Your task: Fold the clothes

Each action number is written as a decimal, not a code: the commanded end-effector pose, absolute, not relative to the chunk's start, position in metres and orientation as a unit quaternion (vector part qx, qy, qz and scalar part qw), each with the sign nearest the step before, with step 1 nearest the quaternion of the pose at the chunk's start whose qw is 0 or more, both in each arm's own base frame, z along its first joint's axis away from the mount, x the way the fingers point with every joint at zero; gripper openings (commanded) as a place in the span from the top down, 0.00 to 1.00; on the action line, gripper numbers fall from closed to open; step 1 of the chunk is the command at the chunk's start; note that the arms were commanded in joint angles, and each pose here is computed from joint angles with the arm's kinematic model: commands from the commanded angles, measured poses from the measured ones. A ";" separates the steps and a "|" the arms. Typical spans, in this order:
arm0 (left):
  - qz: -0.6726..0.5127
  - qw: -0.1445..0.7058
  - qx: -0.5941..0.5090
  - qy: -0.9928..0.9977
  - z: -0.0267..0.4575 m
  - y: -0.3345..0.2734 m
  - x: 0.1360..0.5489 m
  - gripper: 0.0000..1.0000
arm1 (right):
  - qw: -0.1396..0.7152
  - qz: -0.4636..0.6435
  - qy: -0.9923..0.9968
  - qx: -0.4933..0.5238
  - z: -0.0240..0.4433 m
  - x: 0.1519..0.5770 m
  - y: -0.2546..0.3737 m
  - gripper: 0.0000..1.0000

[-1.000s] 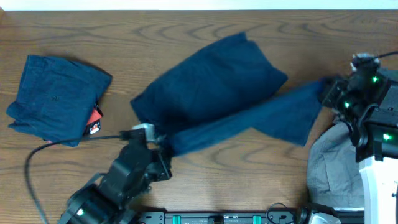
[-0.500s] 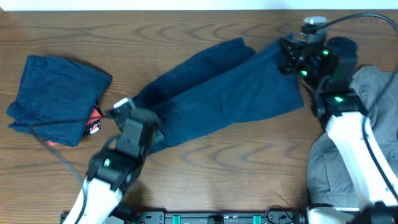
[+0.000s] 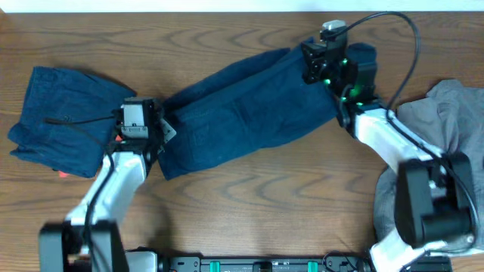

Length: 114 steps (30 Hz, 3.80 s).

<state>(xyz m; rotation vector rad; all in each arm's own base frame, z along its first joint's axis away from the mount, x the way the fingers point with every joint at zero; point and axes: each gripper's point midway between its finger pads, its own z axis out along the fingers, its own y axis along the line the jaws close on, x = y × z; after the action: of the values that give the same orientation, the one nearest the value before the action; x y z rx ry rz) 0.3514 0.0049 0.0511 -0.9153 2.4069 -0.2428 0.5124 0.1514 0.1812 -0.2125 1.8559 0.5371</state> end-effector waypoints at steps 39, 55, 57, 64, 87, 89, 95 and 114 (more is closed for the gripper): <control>-0.180 0.097 -0.311 0.928 -0.023 -0.035 0.326 0.85 | 0.255 0.048 0.966 0.015 0.038 0.425 0.057 0.46; -0.310 0.084 -0.252 0.913 0.086 -0.079 0.316 0.94 | 0.292 0.242 0.909 -0.171 0.100 0.404 0.159 0.60; -0.313 0.097 -0.248 0.912 0.110 -0.079 0.311 0.94 | 0.261 0.262 0.911 -0.183 0.081 0.395 0.174 0.72; -0.344 0.164 -0.224 0.897 0.190 -0.084 0.305 0.94 | 0.136 0.383 0.880 -0.245 0.032 0.334 0.267 0.89; -0.386 0.178 -0.173 0.888 0.224 -0.119 0.310 0.94 | 0.195 0.228 0.940 -0.164 0.057 0.372 0.241 0.62; -0.372 0.174 -0.167 0.897 0.216 -0.125 0.310 0.94 | 0.184 0.201 0.950 -0.152 0.056 0.374 0.207 0.60; -0.377 0.170 -0.120 0.903 0.206 -0.169 0.320 0.94 | 0.106 0.130 0.975 -0.144 0.025 0.352 0.130 0.58; -0.423 0.218 -0.037 0.879 0.183 -0.258 0.369 0.44 | 0.091 0.075 0.990 -0.081 0.013 0.341 0.091 0.60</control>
<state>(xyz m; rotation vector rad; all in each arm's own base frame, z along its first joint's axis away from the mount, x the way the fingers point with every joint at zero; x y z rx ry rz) 0.3502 -0.2777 0.1597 -0.1521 2.5349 -1.1883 0.3275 0.1112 0.0012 -0.3538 2.9619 0.3008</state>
